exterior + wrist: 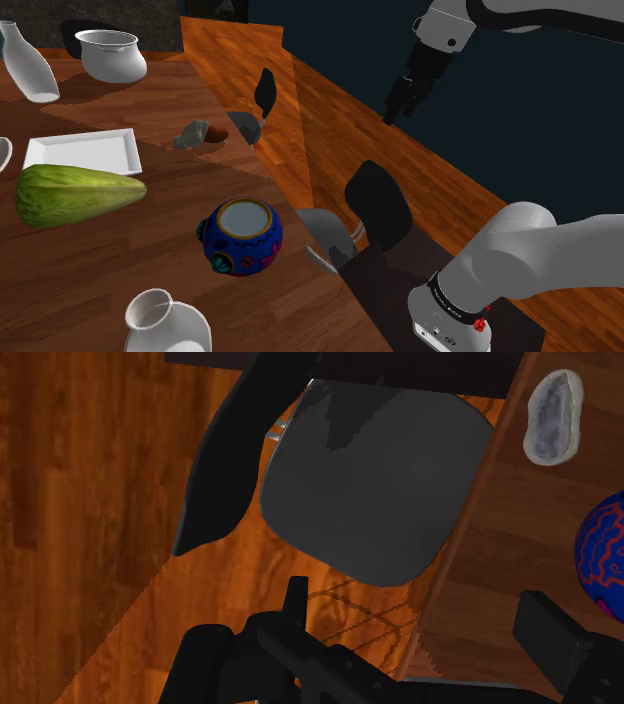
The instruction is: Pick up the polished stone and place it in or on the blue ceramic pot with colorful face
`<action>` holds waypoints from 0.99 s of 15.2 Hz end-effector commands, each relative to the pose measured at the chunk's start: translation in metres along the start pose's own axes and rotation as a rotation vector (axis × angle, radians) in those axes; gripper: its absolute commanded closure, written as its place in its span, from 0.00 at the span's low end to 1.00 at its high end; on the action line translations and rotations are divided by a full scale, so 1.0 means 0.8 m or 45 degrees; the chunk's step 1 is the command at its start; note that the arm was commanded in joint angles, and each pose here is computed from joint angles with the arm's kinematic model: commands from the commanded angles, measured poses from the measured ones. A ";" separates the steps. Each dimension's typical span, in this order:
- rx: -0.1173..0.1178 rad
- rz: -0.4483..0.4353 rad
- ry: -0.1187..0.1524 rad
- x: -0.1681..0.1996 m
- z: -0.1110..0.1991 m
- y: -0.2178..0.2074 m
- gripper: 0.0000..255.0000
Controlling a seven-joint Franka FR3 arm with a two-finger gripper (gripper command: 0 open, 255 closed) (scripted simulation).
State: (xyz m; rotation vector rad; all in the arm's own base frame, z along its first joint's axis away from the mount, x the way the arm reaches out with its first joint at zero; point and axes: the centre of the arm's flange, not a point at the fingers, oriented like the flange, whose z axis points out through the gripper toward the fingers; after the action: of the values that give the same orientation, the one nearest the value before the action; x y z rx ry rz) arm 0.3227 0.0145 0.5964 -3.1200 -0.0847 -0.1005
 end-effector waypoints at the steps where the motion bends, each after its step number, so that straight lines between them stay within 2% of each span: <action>1: 0.000 0.000 0.000 0.000 0.000 0.000 0.00; 15: -0.095 -0.052 -0.122 -0.012 0.165 -0.175 0.00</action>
State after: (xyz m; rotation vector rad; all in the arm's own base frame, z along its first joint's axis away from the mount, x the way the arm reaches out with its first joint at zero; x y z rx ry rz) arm 0.3161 0.1466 0.4764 -3.1921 -0.1460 0.0361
